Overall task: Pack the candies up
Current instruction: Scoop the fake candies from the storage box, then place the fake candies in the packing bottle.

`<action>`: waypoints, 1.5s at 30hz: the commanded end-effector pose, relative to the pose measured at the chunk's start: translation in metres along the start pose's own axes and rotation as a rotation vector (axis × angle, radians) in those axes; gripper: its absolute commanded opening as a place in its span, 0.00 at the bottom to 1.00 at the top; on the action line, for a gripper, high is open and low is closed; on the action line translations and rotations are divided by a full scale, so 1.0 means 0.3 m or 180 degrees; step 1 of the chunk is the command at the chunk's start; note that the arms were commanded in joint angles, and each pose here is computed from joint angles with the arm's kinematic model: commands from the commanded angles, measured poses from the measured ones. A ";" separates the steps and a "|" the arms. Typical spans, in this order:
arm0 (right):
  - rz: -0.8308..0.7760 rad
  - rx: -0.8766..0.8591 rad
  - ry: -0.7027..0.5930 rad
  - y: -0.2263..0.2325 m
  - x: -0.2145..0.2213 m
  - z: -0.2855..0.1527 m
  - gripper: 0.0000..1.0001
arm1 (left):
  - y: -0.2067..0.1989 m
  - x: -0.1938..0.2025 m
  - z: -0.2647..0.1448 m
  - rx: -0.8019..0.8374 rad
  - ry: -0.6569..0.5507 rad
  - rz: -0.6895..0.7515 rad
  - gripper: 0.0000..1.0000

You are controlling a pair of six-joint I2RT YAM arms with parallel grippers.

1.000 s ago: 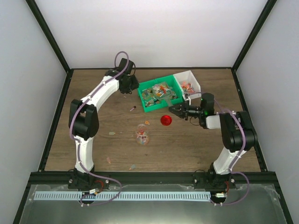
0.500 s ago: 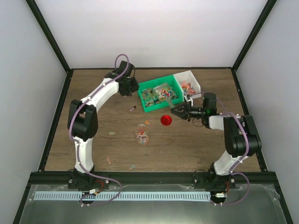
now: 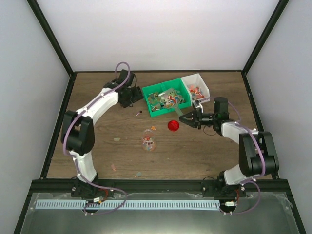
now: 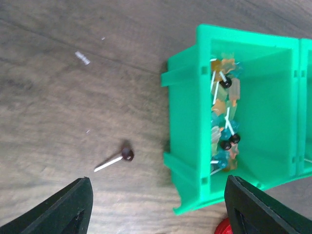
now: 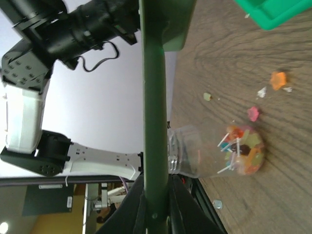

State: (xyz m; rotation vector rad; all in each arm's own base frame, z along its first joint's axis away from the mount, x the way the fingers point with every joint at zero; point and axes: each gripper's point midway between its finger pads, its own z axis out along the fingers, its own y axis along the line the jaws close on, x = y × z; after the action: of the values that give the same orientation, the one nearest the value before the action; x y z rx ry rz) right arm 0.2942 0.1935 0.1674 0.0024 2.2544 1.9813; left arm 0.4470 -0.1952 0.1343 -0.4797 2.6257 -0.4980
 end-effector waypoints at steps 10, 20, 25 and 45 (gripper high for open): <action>-0.0131 -0.0101 0.0232 0.134 0.249 -0.069 0.01 | 0.060 0.075 -0.226 -0.0110 -0.0326 -0.0124 0.79; 0.0126 0.0006 0.0213 0.122 0.411 -0.095 0.01 | 0.108 0.209 -0.318 -0.0116 -0.0321 -0.0290 0.80; 0.0163 0.0100 0.0161 0.104 0.458 -0.103 0.01 | 0.128 0.230 -0.342 -0.0195 -0.0316 -0.0113 0.78; -0.0016 0.0256 -0.0105 0.242 0.539 -0.133 0.01 | 0.145 0.325 -0.323 0.0175 -0.0171 0.0279 0.80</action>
State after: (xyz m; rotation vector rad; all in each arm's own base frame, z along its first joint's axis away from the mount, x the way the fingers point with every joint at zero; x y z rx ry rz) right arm 0.1238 0.1757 0.2006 0.1095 2.3372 1.8912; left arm 0.3108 -0.1673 0.1634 -0.4078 2.5747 -0.4901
